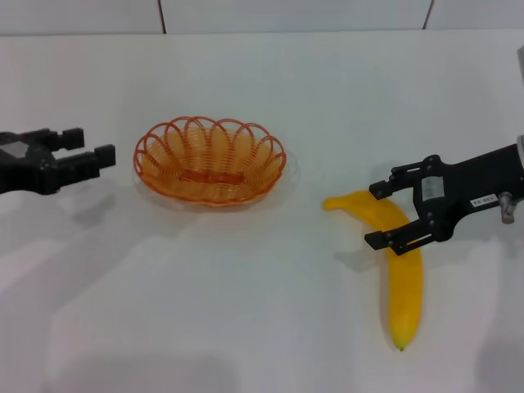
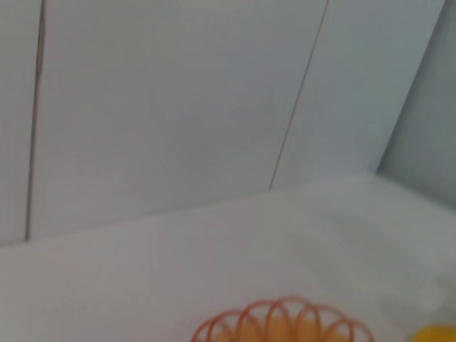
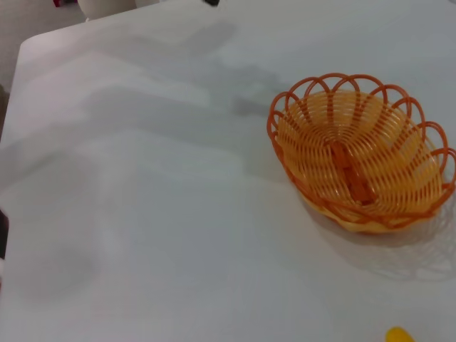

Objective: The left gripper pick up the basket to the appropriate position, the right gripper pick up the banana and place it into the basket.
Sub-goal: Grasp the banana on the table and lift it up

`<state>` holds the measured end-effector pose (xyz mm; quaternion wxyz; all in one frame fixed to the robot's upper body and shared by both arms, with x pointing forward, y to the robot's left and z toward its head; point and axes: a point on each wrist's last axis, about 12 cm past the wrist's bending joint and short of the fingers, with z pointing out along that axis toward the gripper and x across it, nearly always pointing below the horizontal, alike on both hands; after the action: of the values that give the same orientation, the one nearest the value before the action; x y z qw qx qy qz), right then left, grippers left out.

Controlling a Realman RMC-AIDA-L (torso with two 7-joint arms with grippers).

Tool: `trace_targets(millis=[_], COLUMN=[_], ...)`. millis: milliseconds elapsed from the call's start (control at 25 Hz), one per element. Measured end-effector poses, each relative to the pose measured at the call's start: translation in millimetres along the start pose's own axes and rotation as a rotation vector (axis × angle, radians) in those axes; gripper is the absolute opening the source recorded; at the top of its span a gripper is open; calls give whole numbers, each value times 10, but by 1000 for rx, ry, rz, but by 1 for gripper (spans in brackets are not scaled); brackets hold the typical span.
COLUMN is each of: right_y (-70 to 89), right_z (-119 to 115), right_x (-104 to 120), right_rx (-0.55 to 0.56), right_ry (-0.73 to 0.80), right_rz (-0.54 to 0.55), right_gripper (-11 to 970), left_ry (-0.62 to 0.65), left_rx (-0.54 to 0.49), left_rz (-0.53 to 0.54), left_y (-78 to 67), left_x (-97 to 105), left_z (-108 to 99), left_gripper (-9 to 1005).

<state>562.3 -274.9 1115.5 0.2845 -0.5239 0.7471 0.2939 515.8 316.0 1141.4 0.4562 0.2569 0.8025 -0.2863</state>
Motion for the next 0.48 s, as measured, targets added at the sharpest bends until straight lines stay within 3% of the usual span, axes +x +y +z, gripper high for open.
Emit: trace_targets(millis=[480], right_y=[-5], right_z=[-9], right_x=[11], right_rx=[9], right_ry=[-7], right_rz=[49], right_gripper=[857], left_ry=[67], left_rx=[-54], left_rz=[95], left_y=[-170], left_x=[-116], left_z=[-201], left_gripper=[651])
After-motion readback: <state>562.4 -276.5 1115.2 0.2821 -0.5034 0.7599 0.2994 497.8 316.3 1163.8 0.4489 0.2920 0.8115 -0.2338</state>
